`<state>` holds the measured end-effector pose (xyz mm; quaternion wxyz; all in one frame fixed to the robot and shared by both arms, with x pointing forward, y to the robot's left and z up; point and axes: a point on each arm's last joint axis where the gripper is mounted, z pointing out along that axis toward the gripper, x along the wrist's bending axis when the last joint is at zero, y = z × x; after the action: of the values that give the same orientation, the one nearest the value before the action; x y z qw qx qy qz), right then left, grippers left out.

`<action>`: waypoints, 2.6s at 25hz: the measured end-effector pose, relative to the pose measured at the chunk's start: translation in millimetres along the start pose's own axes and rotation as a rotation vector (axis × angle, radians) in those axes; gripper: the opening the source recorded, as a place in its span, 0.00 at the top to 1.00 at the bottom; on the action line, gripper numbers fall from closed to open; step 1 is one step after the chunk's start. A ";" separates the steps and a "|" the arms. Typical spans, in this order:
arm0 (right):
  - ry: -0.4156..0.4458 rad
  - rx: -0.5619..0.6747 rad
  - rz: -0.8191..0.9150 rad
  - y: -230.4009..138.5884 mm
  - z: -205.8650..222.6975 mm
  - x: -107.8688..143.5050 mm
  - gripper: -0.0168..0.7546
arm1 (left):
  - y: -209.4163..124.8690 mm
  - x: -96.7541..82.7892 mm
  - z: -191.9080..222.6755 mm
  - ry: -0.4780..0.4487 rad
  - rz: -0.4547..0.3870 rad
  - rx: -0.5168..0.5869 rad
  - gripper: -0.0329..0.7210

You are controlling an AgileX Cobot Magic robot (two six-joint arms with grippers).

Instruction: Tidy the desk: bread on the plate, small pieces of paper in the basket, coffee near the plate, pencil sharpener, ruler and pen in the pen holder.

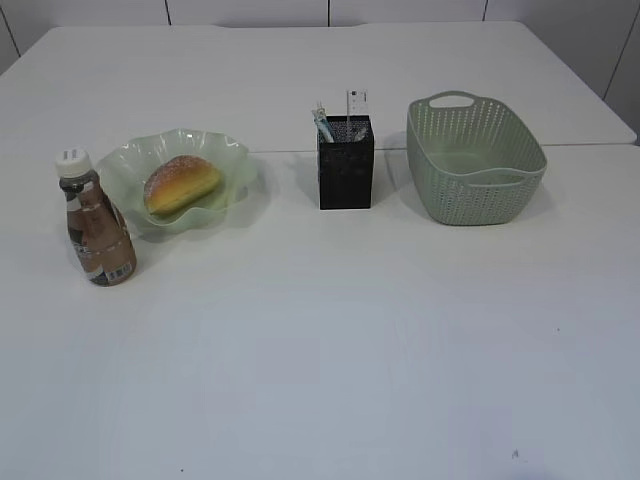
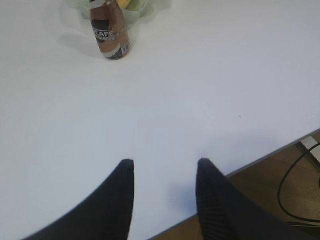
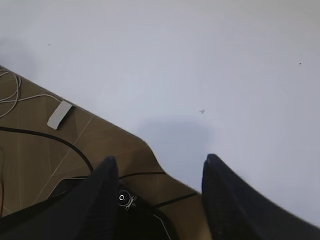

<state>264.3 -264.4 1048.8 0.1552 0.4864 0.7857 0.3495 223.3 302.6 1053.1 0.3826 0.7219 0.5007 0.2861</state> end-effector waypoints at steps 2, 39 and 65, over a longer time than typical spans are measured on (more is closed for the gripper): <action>-0.004 -0.013 -0.004 -1.3 -1.0 0.7 0.43 | 0.9 -0.2 1.4 -0.003 -0.002 -0.015 0.57; -0.405 -0.255 0.211 -38.1 -31.3 -14.5 0.43 | 1.4 3.6 8.0 0.038 0.022 -0.043 0.35; -0.471 -0.265 0.298 -36.9 -29.6 -11.2 0.43 | 2.0 1.7 8.0 0.253 -0.110 -0.036 0.35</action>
<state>228.2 -296.4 1042.9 0.3423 0.6392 0.5957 0.3455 231.3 301.6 1050.5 0.3444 0.6444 0.5786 0.3625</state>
